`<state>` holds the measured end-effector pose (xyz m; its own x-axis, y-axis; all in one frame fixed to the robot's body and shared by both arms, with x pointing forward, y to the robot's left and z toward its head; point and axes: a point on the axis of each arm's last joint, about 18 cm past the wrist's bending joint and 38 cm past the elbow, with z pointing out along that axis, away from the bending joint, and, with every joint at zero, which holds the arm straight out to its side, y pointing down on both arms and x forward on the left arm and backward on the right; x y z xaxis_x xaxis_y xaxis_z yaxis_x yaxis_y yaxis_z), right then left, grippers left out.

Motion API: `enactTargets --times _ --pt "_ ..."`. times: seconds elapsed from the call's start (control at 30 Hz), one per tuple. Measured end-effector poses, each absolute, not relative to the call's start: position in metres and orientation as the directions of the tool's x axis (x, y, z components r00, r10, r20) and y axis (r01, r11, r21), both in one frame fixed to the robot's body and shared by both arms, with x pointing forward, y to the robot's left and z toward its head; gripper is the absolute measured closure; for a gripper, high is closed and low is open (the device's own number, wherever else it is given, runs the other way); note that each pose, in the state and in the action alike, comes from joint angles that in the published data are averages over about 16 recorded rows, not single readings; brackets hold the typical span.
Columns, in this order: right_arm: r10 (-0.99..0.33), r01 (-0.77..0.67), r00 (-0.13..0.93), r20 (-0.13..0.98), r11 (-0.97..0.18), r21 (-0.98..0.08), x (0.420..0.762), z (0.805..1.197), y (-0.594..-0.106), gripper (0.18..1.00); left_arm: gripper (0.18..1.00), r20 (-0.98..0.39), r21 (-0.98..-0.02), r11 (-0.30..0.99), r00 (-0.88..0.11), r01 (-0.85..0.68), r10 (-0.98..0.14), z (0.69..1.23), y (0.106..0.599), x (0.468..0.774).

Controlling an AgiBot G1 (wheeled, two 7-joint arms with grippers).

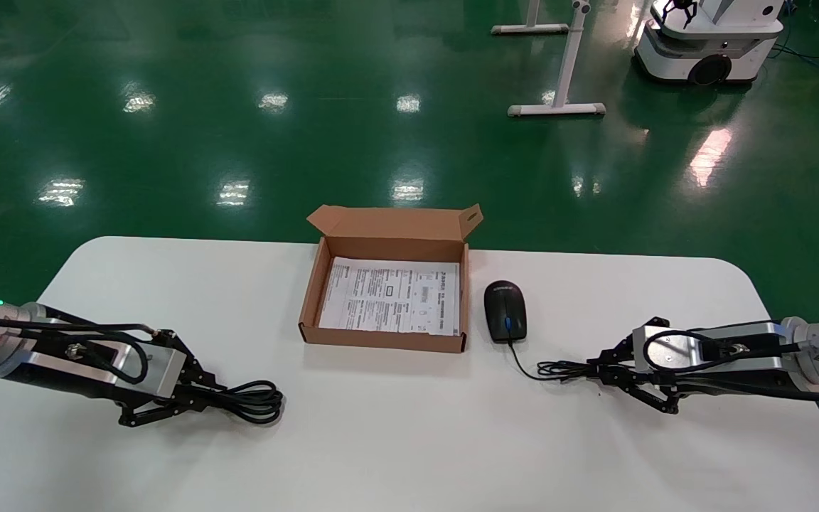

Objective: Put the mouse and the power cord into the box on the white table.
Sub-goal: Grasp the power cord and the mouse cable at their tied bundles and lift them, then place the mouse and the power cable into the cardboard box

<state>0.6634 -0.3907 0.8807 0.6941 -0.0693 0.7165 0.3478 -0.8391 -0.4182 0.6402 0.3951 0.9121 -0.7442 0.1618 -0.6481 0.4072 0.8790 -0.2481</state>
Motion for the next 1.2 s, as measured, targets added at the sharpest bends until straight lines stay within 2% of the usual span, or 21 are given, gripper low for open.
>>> enactTargets --times 0.2,0.4,0.63,0.87,1.03,1.2 --pt "-0.074 0.366 0.668 0.740 -0.833 -0.414 0.664 0.901 -0.392 0.914 0.904 -0.673 -0.289 0.874 -0.732 0.390 0.105 0.929 0.400 0.637" --pt "-0.103 0.400 0.603 0.791 -0.819 -0.412 0.666 0.947 -0.389 0.942 0.942 -0.730 -0.357 0.859 -0.683 0.367 -0.012 0.972 0.411 0.631" --pt "-0.150 0.482 0.471 0.869 -0.782 -0.396 0.670 1.027 -0.367 0.950 0.953 -0.815 -0.443 0.807 -0.551 0.390 -0.181 1.051 0.414 0.623" --pt "-0.161 0.586 0.353 0.922 -0.730 -0.352 0.672 1.092 -0.322 0.950 0.954 -0.868 -0.482 0.714 -0.391 0.507 -0.308 1.132 0.394 0.617" --pt "-0.143 0.638 0.322 0.936 -0.698 -0.326 0.676 1.108 -0.287 0.951 0.954 -0.880 -0.475 0.650 -0.305 0.594 -0.364 1.172 0.377 0.612" --pt "-0.123 0.661 0.335 0.934 -0.675 -0.326 0.684 1.100 -0.258 0.951 0.954 -0.889 -0.451 0.622 -0.262 0.640 -0.375 1.188 0.367 0.610"
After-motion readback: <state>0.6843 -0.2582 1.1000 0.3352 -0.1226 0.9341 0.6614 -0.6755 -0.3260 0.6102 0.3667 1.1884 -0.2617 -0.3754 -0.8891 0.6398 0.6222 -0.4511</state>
